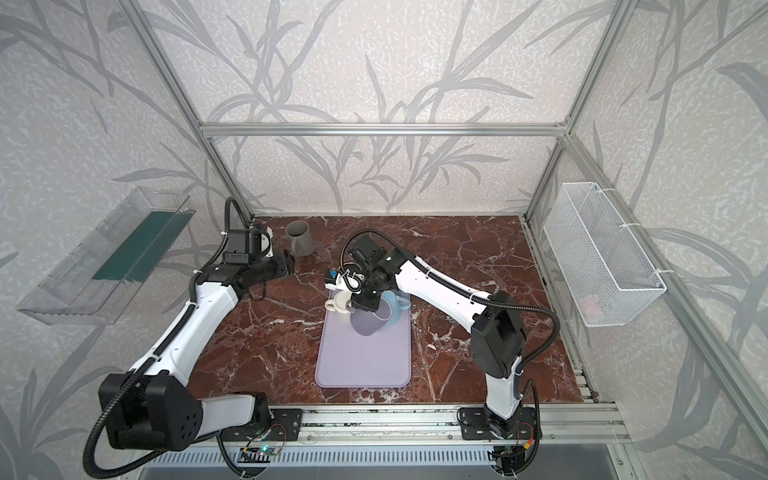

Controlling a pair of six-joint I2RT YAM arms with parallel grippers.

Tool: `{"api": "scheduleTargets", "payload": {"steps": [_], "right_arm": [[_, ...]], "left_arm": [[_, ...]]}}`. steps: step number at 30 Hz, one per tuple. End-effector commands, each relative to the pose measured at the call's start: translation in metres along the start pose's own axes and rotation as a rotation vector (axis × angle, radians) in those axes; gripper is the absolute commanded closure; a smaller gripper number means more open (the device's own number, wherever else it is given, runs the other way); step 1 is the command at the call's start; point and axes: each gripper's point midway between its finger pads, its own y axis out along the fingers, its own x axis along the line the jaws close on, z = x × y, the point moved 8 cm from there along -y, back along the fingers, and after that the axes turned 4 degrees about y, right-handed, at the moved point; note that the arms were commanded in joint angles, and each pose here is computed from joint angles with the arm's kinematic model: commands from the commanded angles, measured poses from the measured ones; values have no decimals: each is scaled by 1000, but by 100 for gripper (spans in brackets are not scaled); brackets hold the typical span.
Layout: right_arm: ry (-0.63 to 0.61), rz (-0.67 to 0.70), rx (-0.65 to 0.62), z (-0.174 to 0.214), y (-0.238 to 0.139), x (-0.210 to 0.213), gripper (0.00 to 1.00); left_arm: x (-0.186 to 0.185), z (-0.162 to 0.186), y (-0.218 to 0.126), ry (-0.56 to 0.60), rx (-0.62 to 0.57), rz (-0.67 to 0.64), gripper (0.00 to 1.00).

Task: Turn the mug right side up
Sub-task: 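Grasp the lavender mug's handle with the right gripper and lift it, then carry the lavender mug toward the left gripper while the left gripper approaches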

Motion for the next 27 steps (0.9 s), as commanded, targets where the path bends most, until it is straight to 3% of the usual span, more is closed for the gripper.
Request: {"api": "scheduleTargets", "payload": {"steps": [1, 15, 27], "right_arm": [[19, -57, -184, -15, -32, 4, 100], [99, -182, -429, -2, -72, -2, 100], [164, -140, -547, 11, -90, -11, 100]], "left_arm": [[-17, -13, -19, 8, -67, 147, 38], [-48, -16, -45, 51, -117, 382, 39], [-80, -10, -57, 111, -105, 509, 39]]}}
